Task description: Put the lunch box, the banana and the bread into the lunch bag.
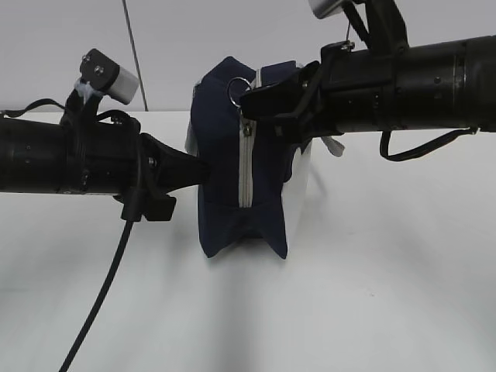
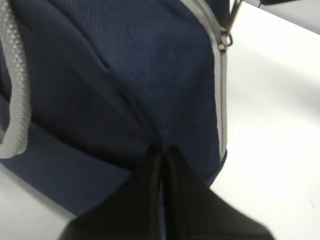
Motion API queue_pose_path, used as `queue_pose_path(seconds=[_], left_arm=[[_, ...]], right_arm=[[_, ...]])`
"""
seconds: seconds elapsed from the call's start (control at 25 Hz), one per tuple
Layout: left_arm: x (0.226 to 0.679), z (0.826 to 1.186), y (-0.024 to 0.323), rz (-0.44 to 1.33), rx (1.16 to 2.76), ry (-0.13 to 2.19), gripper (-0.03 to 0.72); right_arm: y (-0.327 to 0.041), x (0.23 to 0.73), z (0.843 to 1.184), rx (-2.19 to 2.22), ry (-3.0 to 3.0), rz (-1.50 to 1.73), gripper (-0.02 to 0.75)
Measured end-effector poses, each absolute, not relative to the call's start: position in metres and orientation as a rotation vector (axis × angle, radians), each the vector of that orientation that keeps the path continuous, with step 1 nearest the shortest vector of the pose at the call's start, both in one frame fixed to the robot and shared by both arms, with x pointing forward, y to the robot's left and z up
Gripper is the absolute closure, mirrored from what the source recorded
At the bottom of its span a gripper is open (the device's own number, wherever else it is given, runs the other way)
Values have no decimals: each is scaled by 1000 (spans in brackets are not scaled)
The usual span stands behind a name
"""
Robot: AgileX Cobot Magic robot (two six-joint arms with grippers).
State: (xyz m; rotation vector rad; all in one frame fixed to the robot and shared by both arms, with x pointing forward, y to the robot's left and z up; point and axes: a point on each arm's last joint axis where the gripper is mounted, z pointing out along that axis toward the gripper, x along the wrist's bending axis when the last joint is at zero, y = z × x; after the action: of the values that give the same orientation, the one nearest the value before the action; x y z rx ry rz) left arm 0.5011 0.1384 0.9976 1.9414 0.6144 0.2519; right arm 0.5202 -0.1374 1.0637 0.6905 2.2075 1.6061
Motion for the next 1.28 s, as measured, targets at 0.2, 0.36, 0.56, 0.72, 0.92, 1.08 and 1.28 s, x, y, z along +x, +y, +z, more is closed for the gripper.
queue_pose_path(seconds=[0.2,0.36,0.56,0.72,0.92,1.08,1.28], left_arm=[[501,998,138,244,1937,627,692],[501,998,138,222,1926,657,692],[500,997,138,203,1926,661,692],[499,997,138,193,1938,650,692],[498,996,138,179,1945,646,692],[496,996,137,161,1955,636,692],[494,994,137,142,1982,621,692]], right_arm=[[-137,521,1066,693,2201,1613,754],[-136,524,1073,719,2179,1635,754],[-141,529,1080,719,2161,1624,754],[-147,531,1083,654,2209,1605,754],[-148,539,1084,511,2302,1596,754],[-145,550,1081,439,2363,1614,754],[-140,565,1078,441,2396,1604,754]])
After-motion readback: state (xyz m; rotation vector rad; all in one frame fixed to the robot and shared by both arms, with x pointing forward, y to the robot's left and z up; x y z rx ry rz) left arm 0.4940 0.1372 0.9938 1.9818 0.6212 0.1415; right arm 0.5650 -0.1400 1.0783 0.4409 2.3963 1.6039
